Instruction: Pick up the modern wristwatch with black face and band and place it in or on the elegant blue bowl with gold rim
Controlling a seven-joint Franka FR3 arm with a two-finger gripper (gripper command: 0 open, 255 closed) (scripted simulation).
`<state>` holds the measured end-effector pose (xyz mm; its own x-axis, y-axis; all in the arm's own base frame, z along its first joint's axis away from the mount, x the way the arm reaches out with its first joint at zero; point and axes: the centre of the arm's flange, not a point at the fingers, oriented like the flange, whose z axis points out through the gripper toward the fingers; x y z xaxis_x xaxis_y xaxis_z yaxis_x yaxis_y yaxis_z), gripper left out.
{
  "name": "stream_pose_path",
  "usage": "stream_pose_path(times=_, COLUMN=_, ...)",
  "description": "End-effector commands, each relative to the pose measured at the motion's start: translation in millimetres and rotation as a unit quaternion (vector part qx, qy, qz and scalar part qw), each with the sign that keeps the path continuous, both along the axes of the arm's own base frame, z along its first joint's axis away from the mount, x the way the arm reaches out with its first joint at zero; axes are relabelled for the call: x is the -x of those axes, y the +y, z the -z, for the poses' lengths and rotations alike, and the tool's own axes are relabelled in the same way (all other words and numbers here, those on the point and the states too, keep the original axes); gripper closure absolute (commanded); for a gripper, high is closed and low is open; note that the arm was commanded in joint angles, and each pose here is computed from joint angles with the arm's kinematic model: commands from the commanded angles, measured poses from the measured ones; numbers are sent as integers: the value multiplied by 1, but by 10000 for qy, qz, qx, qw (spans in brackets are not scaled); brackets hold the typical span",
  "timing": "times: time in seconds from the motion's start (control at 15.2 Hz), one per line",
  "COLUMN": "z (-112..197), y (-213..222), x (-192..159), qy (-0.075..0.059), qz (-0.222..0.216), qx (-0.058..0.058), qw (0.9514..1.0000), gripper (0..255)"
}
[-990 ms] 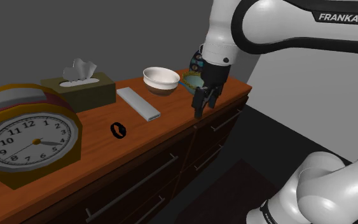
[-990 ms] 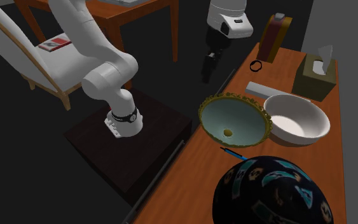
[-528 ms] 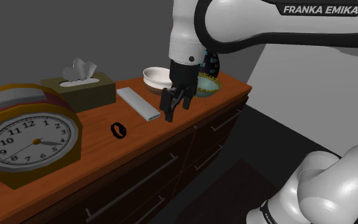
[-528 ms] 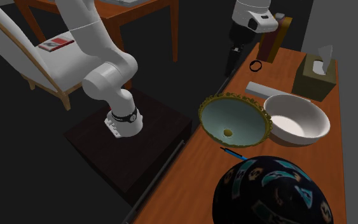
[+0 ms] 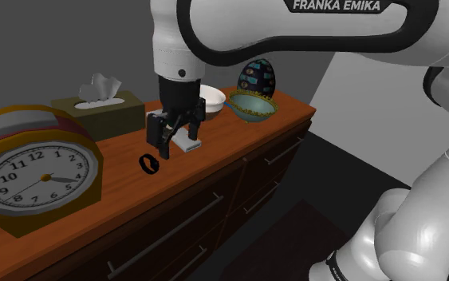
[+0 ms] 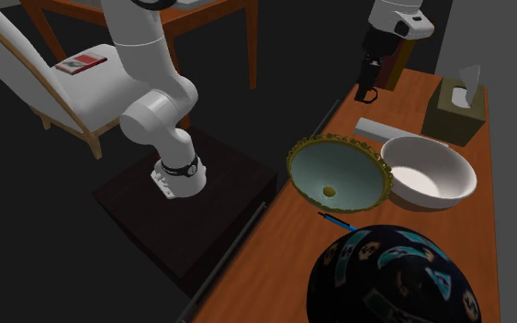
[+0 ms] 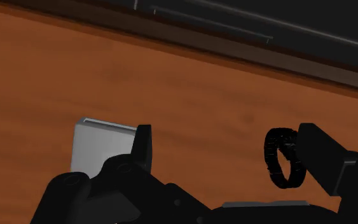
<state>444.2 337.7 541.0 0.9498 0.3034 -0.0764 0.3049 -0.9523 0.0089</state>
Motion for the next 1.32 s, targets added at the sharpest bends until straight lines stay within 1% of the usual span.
stream_pose_path(times=0.0, z=-1, y=27, x=-9, qy=-15, qz=-55, qx=-5, qw=10000, gripper=0)
stream_pose_path(times=0.2, z=0, y=64, x=-21, qy=-32, qz=-147, qx=-3, qw=9999, gripper=0)
stream_pose_path(times=0.26, z=1, y=68, x=-22, qy=-34, qz=-155, qx=-3, qw=9999, gripper=0)
stream_pose_path(times=0.73, z=40, y=66, x=-19, qy=-34, qz=-155, qx=-3, qw=9999, gripper=0)
stream_pose_path(times=1.25, z=40, y=66, x=-19, qy=-34, qz=-155, qx=-2, qw=9999, gripper=0)
